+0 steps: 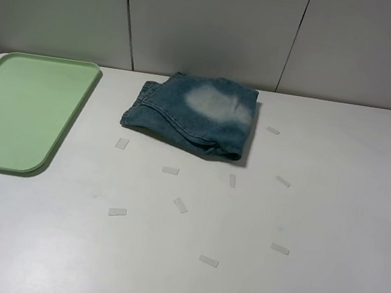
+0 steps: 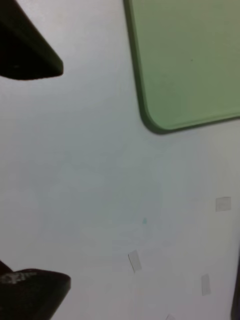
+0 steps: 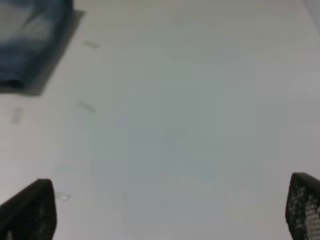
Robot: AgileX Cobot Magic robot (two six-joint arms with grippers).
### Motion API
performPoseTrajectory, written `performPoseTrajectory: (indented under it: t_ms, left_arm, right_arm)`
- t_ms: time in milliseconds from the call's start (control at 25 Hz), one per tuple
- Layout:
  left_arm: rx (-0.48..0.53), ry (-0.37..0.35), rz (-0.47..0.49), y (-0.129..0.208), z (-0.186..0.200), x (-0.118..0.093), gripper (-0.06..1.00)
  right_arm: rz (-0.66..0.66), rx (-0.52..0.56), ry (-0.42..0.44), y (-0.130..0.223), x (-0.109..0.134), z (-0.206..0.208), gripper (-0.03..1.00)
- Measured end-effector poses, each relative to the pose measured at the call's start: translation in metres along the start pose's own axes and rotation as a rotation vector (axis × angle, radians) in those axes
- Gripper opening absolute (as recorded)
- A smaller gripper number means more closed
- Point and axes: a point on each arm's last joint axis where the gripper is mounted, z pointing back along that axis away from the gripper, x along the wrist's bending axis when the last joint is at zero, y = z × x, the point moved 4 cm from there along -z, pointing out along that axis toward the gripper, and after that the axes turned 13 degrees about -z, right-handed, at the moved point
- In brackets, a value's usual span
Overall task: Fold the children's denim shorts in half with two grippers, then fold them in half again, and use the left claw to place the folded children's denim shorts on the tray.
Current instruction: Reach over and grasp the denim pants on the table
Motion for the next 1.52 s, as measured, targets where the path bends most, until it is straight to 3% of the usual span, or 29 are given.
performPoseTrajectory:
  t_ms: [240,1520]
  left_arm:
    - [0.000,0.000,0.000,0.000,0.000,0.000,0.76]
    - [0.006,-0.026,-0.015,0.001,0.000,0.003,0.76]
  right_arm:
    - [0.045,-0.010,-0.092,-0.001,0.012,0.000,0.69]
    - [0.048,-0.067,-0.109,-0.005,0.014,-0.008,0.69]
